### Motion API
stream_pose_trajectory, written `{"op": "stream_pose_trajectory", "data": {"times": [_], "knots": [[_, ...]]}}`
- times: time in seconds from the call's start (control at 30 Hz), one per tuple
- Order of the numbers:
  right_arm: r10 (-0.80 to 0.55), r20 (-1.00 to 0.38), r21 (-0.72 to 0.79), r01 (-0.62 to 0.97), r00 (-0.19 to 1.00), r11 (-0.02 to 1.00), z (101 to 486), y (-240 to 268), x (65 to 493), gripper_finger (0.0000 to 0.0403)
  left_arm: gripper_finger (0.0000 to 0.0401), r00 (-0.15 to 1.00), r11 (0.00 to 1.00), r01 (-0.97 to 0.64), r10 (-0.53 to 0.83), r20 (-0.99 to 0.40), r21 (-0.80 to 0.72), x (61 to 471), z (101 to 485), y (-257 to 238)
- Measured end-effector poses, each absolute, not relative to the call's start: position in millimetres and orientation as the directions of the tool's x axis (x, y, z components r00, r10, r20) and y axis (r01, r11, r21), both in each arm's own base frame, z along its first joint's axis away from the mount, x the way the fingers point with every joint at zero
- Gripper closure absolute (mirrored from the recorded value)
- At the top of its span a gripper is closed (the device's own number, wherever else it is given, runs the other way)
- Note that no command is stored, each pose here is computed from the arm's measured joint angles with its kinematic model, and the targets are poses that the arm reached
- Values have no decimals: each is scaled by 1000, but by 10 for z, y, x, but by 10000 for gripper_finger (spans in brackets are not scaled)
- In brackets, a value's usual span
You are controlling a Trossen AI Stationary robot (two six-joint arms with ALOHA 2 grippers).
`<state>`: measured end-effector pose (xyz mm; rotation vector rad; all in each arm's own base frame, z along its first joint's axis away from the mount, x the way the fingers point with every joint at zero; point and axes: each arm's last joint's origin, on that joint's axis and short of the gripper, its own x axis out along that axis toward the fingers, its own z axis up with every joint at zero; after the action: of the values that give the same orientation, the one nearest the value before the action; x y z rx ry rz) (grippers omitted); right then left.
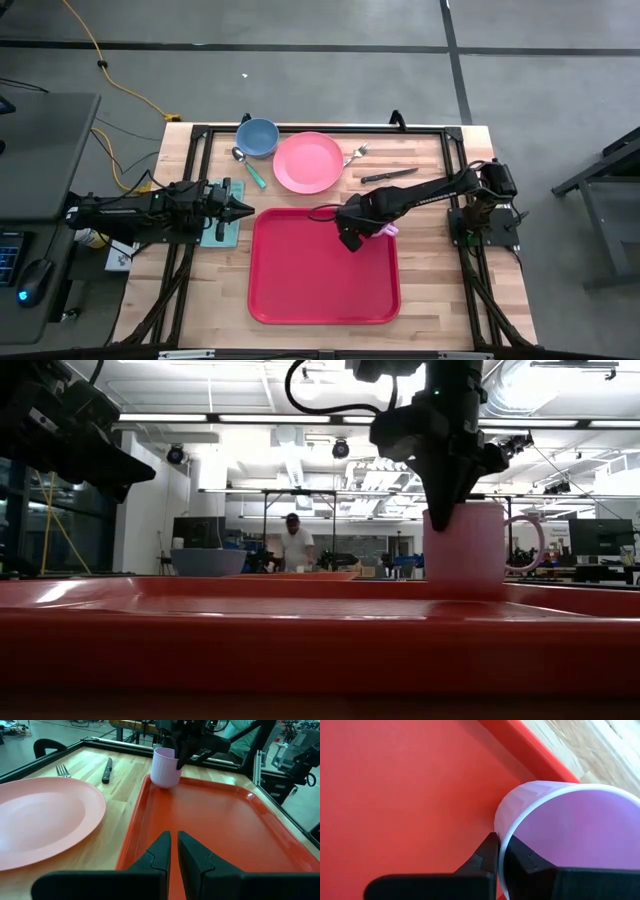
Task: Set up tray
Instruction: Put the purple mug on the red serving tray, then put the pink plate on the red serving tray to the bottom left of the purple mug
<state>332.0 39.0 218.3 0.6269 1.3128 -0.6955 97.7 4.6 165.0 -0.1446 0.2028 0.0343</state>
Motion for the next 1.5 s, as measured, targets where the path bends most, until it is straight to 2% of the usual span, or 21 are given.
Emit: {"op": "stream_pose_trajectory", "data": {"times": [0.23,0.73,0.83,1.2,1.5], "knots": [[-79,-989,53,782,129,621,2028,408,3294,403,339,979,989,-49,19,-204,-140,977,1649,46],[-72,-990,54,783,125,620,2013,409,3287,398,339,979,990,-47,19,-204,-133,977,1649,46],[-73,-991,42,778,113,627,1990,408,3281,381,339,979,990,-47,19,-204,-133,977,1649,46],[-78,-990,44,778,119,627,1999,406,3285,277,339,979,990,-47,19,-204,-133,977,1649,46],[-72,-989,52,766,128,641,2027,408,3277,228,339,979,990,-47,19,-204,-133,977,1648,46]]}}
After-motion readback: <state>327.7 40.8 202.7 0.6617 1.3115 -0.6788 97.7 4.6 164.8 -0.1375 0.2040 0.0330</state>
